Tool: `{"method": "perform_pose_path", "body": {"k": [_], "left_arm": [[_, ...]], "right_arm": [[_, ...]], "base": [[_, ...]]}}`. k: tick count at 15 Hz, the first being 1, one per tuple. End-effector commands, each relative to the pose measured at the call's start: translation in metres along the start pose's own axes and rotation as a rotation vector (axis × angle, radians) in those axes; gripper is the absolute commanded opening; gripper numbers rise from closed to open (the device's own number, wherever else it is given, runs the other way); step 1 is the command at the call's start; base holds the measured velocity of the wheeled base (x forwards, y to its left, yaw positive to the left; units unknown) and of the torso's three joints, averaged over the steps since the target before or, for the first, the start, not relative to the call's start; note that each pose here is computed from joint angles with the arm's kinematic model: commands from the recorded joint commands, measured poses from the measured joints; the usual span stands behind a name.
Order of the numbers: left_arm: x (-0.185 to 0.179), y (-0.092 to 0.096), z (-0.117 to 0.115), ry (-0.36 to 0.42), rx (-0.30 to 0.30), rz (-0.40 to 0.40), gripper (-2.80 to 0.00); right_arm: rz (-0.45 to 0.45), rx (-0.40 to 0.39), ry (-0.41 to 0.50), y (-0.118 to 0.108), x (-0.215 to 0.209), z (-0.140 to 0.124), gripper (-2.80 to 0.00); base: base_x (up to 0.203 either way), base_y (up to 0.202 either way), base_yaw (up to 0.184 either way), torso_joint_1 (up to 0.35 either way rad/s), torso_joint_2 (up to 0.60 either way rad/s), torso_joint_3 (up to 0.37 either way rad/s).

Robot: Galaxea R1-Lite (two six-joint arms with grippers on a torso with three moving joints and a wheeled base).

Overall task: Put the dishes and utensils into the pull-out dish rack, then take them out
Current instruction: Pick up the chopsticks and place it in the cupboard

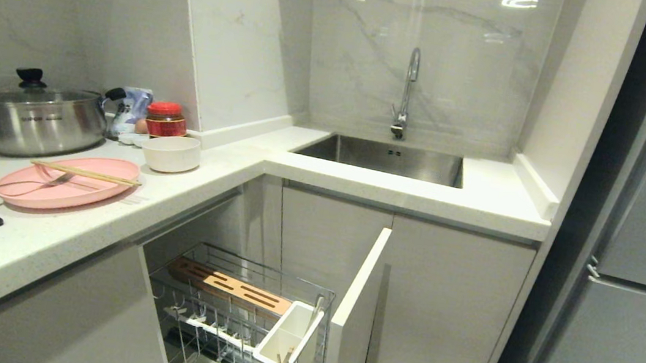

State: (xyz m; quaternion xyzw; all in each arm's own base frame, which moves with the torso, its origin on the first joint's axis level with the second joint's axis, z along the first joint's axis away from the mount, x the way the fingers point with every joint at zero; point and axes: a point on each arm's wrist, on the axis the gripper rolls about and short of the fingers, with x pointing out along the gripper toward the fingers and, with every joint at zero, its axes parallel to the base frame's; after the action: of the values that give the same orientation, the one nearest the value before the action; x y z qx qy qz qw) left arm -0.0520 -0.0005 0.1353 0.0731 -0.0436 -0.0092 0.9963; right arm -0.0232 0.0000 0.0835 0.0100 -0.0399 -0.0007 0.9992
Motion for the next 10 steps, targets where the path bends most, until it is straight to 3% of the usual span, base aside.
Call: {"method": "perform_pose_path", "body": {"k": [1,3,4,10], "left_arm": [[0.02,-0.006,-0.045,0.045,0.006,-0.006,-2.8],[0.025,-0.009,-0.066,0.096,-0.017,-0.028,-2.8],[0.025,-0.009,-0.063,0.084,-0.045,-0.027,-2.8],[0.025,-0.009,-0.063,0.082,-0.039,-0.024,-2.8]], "right_arm": [[0.0,0.0,0.026,0.0,0.002,-0.007,-2.8],[-0.001,0.0,0.026,0.0,0.002,-0.007,-2.8],[-0.001,0.0,0.026,0.0,0.002,-0.007,-2.8],[0.0,0.0,0.026,0.0,0.002,-0.007,-2.8]], "base": [[0.0,0.0,0.0,0.0,0.0,0.0],[0.0,0.0,0.0,0.0,0.0,0.0],[0.0,0.0,0.0,0.0,0.0,0.0],[0.0,0.0,0.0,0.0,0.0,0.0]]}}
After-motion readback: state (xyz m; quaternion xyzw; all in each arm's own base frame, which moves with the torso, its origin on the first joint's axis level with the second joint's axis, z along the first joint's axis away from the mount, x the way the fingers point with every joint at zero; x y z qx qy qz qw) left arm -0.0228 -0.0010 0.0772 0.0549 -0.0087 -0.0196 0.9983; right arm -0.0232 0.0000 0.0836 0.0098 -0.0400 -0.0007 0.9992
